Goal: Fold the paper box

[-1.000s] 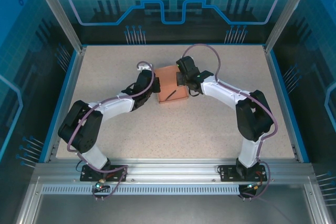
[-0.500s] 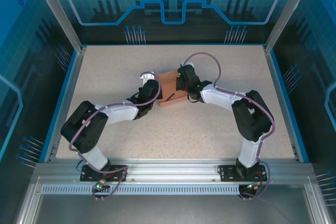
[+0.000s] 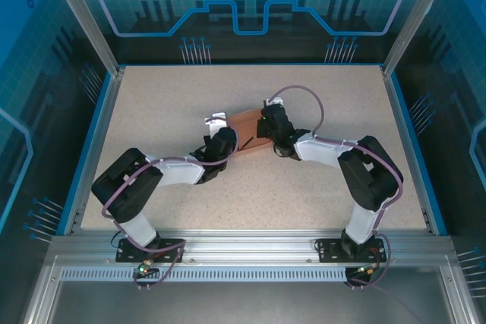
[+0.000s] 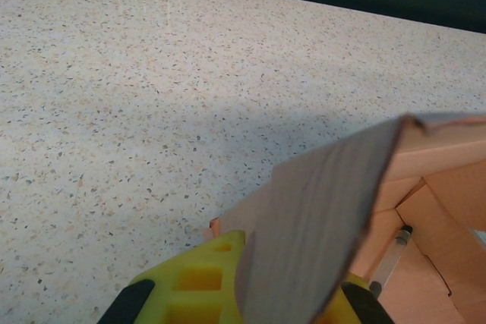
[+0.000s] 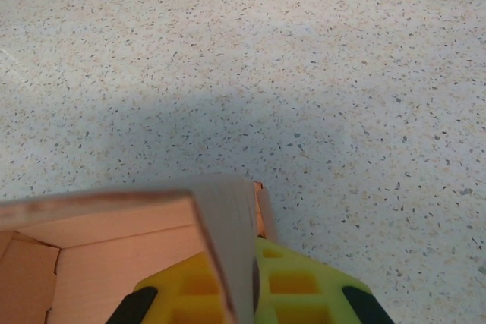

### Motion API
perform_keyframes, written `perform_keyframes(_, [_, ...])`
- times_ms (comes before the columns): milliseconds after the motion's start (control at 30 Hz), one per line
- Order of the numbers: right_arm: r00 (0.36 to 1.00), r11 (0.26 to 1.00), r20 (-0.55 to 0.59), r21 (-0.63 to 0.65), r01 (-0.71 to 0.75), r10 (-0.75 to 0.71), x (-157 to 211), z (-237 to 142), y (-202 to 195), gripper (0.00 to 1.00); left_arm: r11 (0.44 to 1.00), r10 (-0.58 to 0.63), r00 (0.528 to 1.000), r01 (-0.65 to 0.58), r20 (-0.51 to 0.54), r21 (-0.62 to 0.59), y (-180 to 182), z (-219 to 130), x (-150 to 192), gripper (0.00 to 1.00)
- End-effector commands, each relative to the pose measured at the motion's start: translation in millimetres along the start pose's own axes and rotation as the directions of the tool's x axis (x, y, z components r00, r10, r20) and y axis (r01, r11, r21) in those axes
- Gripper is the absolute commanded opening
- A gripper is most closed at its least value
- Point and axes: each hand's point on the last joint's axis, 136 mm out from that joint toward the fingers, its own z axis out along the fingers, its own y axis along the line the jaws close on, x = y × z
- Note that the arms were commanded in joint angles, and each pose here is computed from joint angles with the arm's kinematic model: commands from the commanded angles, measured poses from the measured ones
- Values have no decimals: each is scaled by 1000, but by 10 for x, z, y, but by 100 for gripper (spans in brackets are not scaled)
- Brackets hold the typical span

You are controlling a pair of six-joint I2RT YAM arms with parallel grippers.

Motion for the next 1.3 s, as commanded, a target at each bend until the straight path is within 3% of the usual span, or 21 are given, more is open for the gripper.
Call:
perform_keyframes(0, [997, 998, -45, -30, 58, -59, 242, -43, 77, 0, 1000, -14, 999, 14, -32, -1, 1, -15, 243, 0])
perform_keyframes(367, [996, 994, -3, -51, 94, -94, 318, -111, 57, 0, 1000, 16, 999, -16, -50, 17, -24, -99, 469, 0])
perform_keyframes(900, [986, 985, -4, -38, 167, -167, 723, -161, -88, 1, 997, 51, 998, -48, -44, 52, 30, -230, 689, 0])
perform_keyframes(1267, [982, 982, 18, -23, 189, -188, 717, -190, -91, 0, 996, 51, 998, -48, -33, 75, 21, -295, 618, 17])
